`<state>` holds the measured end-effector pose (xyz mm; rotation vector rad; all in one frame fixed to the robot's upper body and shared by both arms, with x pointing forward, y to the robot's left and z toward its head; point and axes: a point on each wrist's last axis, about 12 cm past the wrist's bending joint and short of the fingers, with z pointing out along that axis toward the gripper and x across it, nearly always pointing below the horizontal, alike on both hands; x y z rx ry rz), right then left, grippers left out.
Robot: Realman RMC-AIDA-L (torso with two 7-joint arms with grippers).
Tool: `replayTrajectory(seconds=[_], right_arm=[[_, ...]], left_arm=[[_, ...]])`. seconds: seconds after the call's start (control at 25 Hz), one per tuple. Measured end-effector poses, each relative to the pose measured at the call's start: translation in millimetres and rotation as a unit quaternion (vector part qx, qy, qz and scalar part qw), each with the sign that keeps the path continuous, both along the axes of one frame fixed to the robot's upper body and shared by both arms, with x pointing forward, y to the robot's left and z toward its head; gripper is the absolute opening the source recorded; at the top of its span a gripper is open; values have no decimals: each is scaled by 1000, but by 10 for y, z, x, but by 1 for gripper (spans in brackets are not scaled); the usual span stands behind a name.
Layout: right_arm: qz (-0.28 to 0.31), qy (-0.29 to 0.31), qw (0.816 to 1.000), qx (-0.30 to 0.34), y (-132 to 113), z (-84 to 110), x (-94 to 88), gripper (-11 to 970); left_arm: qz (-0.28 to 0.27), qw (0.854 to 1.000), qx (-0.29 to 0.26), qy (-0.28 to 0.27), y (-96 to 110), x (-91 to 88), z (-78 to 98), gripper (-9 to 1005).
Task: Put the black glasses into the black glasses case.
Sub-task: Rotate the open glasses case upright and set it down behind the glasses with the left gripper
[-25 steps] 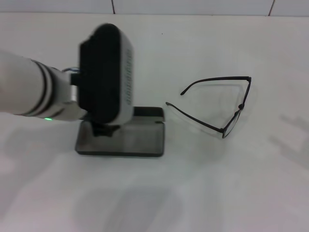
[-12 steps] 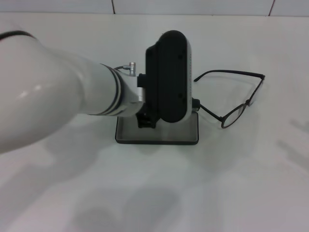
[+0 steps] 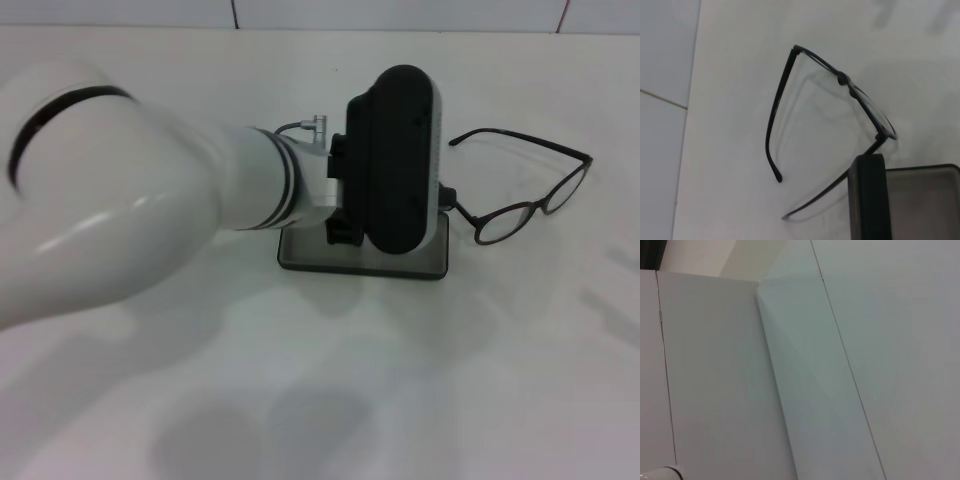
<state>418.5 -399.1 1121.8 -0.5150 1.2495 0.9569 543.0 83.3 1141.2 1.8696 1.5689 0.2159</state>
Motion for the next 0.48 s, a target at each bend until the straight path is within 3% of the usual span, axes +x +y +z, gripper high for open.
replayTrajectory(seconds=[0.48], right_arm=[[0,3,1000,-7,-9,-11,-10,690]], left_arm=[[8,1000,12,9,-55,86,-64,212]])
